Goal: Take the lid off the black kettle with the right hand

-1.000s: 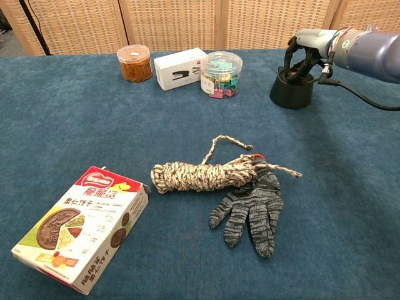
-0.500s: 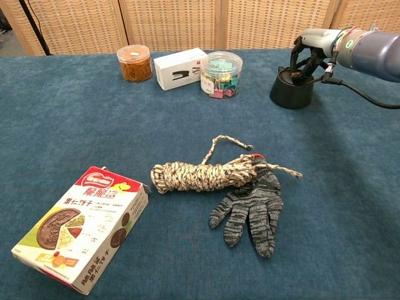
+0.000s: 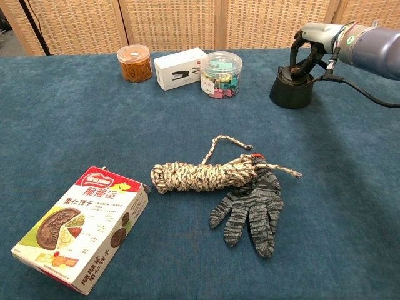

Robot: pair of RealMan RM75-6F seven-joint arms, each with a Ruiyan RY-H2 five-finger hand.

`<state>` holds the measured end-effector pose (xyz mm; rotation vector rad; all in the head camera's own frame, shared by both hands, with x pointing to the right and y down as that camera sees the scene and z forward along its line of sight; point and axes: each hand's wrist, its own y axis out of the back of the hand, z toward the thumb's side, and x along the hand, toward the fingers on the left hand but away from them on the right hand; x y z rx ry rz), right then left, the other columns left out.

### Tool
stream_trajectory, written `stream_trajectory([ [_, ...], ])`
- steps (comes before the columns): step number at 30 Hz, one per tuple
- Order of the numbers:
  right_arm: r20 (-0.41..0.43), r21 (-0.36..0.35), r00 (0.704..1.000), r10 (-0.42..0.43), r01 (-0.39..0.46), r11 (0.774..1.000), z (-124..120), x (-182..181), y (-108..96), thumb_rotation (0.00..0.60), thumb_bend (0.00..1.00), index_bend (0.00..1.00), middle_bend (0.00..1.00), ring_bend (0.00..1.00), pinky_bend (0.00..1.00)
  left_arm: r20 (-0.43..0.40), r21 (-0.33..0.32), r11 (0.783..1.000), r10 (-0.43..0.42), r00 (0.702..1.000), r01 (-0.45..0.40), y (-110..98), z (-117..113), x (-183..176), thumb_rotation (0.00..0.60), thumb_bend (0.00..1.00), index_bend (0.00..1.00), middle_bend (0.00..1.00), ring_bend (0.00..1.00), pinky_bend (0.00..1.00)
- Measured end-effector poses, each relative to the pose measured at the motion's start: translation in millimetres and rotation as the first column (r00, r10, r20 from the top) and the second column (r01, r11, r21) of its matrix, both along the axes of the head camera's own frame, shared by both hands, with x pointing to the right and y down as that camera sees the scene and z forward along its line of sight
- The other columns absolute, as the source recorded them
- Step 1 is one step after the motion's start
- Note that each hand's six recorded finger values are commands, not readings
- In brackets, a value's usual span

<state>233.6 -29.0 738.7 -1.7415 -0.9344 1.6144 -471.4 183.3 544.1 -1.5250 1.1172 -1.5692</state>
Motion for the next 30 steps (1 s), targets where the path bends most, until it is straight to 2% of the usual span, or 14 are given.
stream_trajectory([
  [9,0.021,0.035,1.0,-0.02,0.02,0.999,-17.8,-1.8,-2.7,0.6,0.44,0.61,0.0,0.0,0.0,-0.005,-0.003,1.0,0.003,1.0,-0.003,1.1,-0.5,0.8,0.6,0.05,0.0,0.0,0.0,0.0],
  [16,0.047,0.054,0.996,-0.073,0.071,0.996,-42.9,-2.8,6.1,0.6,0.47,0.61,0.0,0.0,0.0,-0.015,-0.001,1.0,0.007,1.0,-0.007,2.9,-2.4,1.4,0.6,0.04,0.0,0.0,0.0,0.0],
  [22,0.042,0.055,0.989,-0.142,0.14,0.989,-67.8,3.0,29.6,0.6,0.47,0.61,0.0,0.0,0.0,-0.022,0.003,1.0,0.011,1.0,-0.011,5.2,-4.7,2.2,0.6,0.05,0.0,0.0,0.0,0.0],
  [30,-0.025,0.052,0.964,-0.264,0.265,0.963,-83.4,26.0,84.1,0.6,0.47,0.61,0.0,0.0,0.0,-0.036,-0.003,0.999,0.037,0.999,-0.037,10.6,-5.2,9.6,0.6,0.05,0.0,0.0,0.0,0.0],
])
